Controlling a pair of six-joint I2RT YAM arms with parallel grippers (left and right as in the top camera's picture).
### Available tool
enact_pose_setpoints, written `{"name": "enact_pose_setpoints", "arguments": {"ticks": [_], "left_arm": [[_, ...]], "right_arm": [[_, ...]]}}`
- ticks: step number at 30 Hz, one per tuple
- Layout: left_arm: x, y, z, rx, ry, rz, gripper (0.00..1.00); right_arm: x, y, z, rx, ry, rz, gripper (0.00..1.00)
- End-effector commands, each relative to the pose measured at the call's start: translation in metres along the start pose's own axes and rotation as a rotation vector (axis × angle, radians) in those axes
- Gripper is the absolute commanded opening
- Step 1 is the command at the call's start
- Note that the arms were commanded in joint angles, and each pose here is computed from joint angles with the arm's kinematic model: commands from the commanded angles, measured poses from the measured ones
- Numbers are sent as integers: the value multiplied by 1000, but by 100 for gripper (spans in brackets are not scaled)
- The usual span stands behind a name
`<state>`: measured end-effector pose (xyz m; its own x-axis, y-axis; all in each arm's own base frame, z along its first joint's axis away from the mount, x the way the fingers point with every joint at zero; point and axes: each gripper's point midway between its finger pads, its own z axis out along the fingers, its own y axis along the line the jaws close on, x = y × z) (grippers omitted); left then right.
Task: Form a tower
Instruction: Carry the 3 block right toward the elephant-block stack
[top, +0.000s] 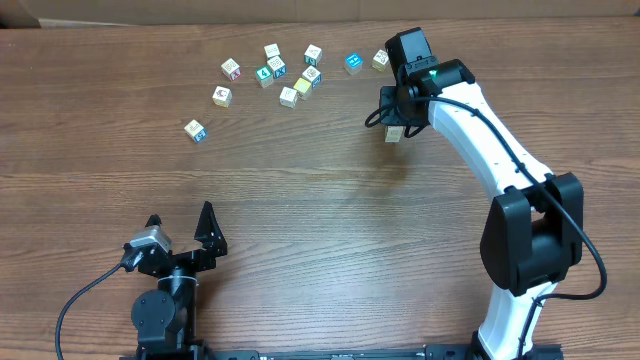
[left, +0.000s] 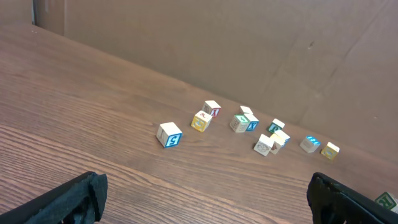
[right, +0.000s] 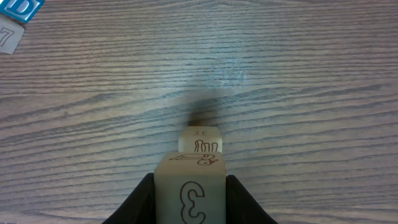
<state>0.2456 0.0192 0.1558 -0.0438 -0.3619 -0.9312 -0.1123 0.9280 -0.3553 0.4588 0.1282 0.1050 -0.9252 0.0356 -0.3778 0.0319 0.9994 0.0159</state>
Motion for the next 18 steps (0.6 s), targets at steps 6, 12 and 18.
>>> {"name": "enact_pose_setpoints", "arguments": {"ticks": [6,12,18], "left_arm": [[0,-2,0,10,-3,-6,99],[0,-2,0,10,-3,-6,99],[0,-2,0,10,-3,-6,100]], "right_arm": [[3,-3,16,9,18,-3,26],[3,-5,18,17,20,-2,26],[6,-8,25,25,36,2,27]]}}
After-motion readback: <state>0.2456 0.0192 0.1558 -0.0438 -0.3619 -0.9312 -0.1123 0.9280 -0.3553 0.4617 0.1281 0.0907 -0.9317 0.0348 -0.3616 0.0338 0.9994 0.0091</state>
